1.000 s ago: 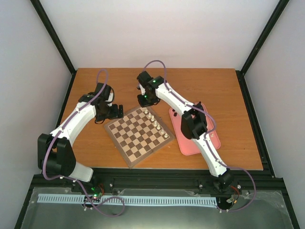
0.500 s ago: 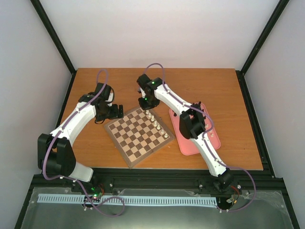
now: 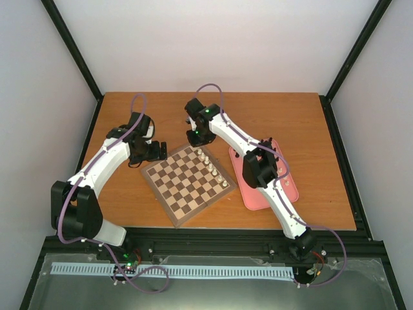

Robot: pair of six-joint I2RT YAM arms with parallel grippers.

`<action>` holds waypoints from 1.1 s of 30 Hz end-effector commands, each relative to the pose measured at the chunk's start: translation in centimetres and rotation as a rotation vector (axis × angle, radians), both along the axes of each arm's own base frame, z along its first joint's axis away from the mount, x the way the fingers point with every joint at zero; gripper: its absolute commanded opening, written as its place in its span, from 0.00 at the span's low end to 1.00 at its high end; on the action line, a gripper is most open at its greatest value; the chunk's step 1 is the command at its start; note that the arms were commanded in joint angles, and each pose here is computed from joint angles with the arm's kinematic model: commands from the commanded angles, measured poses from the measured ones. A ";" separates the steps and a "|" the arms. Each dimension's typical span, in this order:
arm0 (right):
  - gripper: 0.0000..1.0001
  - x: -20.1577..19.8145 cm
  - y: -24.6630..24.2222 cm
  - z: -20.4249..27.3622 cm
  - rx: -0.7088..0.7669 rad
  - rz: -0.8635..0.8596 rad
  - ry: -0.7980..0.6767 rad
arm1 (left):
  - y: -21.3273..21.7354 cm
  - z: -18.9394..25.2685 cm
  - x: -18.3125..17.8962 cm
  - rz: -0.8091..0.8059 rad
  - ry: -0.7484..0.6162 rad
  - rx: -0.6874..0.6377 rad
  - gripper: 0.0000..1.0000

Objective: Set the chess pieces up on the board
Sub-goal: Place the chess piece on the chessboard.

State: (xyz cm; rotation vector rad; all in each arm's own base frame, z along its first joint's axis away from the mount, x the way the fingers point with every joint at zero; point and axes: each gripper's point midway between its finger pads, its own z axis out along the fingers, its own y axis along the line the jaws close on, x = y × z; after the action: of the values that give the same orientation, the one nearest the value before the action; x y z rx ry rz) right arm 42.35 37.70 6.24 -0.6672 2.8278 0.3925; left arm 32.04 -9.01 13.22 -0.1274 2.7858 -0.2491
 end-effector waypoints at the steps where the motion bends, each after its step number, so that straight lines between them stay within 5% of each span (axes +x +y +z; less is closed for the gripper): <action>1: 0.05 0.2 0.4 -0.8 -0.005 0.014 -0.003 | -0.3 0.4 0.2 -0.020 -0.017 -0.001 1.00; 14: 0.06 0.0 0.1 -1.2 -0.020 0.015 0.008 | -0.4 0.2 0.2 -0.021 -0.013 -0.003 1.00; 33: 0.24 0.3 0.2 0.0 -0.011 0.024 -0.021 | -0.4 0.3 0.2 -0.021 -0.015 -0.004 1.00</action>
State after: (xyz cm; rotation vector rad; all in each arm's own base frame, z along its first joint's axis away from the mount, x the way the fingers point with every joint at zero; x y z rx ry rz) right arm 42.33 37.51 5.22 -0.6911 2.8397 0.3679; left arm 32.03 -9.04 13.21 -0.1269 2.7862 -0.2521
